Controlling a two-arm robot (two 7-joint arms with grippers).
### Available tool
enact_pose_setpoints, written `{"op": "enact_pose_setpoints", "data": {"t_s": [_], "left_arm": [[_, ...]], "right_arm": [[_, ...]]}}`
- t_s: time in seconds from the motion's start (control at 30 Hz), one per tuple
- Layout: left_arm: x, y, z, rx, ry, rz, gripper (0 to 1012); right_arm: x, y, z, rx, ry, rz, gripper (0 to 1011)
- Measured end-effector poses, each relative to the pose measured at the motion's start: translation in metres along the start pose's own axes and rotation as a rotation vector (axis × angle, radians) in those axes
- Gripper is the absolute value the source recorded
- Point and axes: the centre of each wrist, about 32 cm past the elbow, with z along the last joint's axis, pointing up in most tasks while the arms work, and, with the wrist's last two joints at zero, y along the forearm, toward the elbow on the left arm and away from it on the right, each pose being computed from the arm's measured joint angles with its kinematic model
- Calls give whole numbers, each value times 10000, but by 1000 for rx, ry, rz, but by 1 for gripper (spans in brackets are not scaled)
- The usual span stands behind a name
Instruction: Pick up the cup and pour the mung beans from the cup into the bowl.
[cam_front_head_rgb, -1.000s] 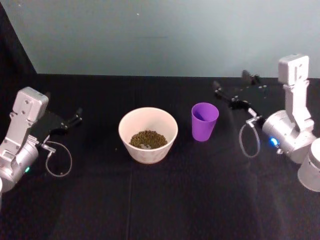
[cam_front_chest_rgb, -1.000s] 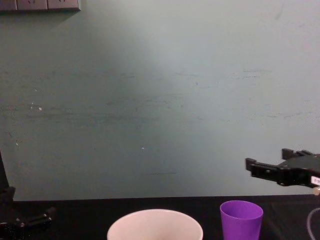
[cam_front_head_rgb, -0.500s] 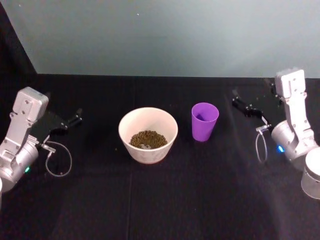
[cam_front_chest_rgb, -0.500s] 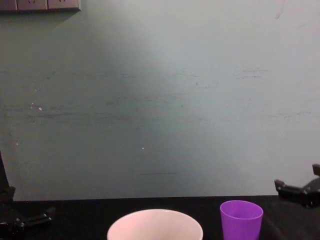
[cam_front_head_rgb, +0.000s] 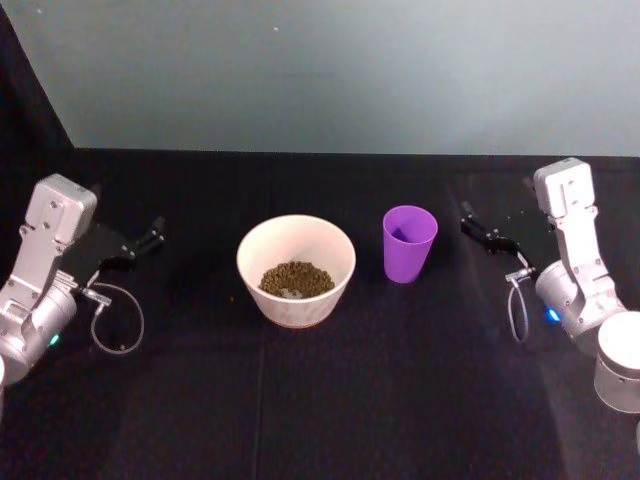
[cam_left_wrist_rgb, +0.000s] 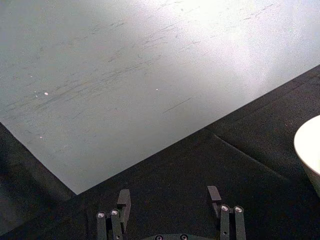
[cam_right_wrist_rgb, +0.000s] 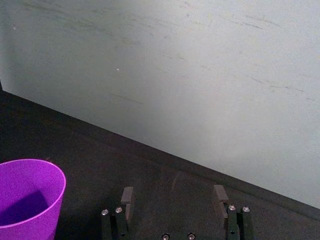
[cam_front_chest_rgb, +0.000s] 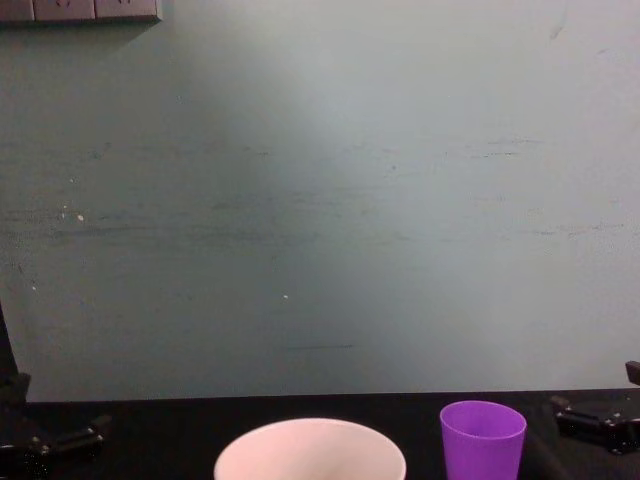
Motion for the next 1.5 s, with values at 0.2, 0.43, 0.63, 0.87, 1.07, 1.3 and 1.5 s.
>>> {"op": "enact_pose_setpoints", "data": {"t_s": [0.2,0.43,0.63,0.87,1.07,1.3,1.5], "left_arm": [[0,0,0,0,0,0,1000],[0,0,0,0,0,0,1000],[0,0,0,0,0,0,1000],[0,0,0,0,0,0,1000],[0,0,0,0,0,0,1000],[0,0,0,0,0,0,1000],[0,0,0,0,0,0,1000]], "right_arm": [[-9,3,4,-3,-3,1,1003],[-6,2,5,-2,-1,1,1003],[-6,2,8,-2,-1,2,1003],[-5,1,9,-1,0,2,1003],[-2,1,9,-1,0,3,1003],[-1,0,9,-1,0,3,1003],[-2,0,8,-1,1,3,1002]]}}
